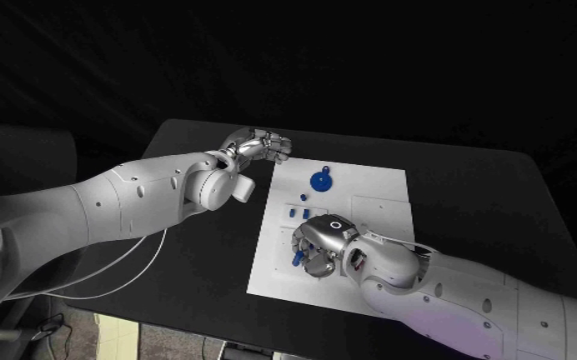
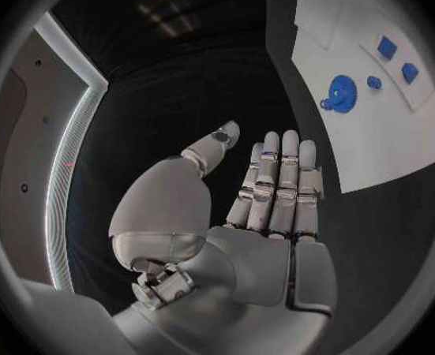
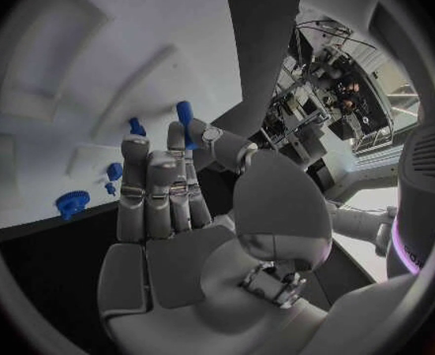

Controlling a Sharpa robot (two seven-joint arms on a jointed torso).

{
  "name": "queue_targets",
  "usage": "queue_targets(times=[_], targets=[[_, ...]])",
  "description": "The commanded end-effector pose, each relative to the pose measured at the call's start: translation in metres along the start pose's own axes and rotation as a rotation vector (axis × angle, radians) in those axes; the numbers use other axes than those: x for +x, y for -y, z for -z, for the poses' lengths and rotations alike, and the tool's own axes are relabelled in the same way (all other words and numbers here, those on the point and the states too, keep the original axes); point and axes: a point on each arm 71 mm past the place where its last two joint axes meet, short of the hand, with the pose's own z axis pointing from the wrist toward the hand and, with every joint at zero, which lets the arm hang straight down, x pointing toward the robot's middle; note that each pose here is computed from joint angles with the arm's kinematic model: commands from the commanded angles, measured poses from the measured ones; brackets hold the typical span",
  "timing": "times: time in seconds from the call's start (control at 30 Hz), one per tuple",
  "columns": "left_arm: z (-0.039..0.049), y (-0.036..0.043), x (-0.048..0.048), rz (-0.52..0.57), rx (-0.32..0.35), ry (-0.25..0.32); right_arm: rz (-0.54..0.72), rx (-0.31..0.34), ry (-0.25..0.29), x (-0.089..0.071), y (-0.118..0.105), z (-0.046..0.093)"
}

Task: Assemble the parts on the task board

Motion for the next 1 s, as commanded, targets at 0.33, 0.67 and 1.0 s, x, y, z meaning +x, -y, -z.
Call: queue_targets(times=[0.33, 0.67, 1.0], targets=[[-0.0004, 0.0014, 0.0017, 0.003, 0.009, -0.011, 0.015, 0.001, 0.016, -0.0004, -0.0002, 0.0009], [-0.0005, 0.0015, 0.0022, 0.004, 0.009, -0.013, 0.033, 0.006, 0.015, -0.0002, -0.001, -0.0008], [-0.0005, 0.0015, 0.0026, 0.005, 0.008, -0.015, 0.06, 0.007, 0.015, -0.0001, -0.0022, -0.0018]])
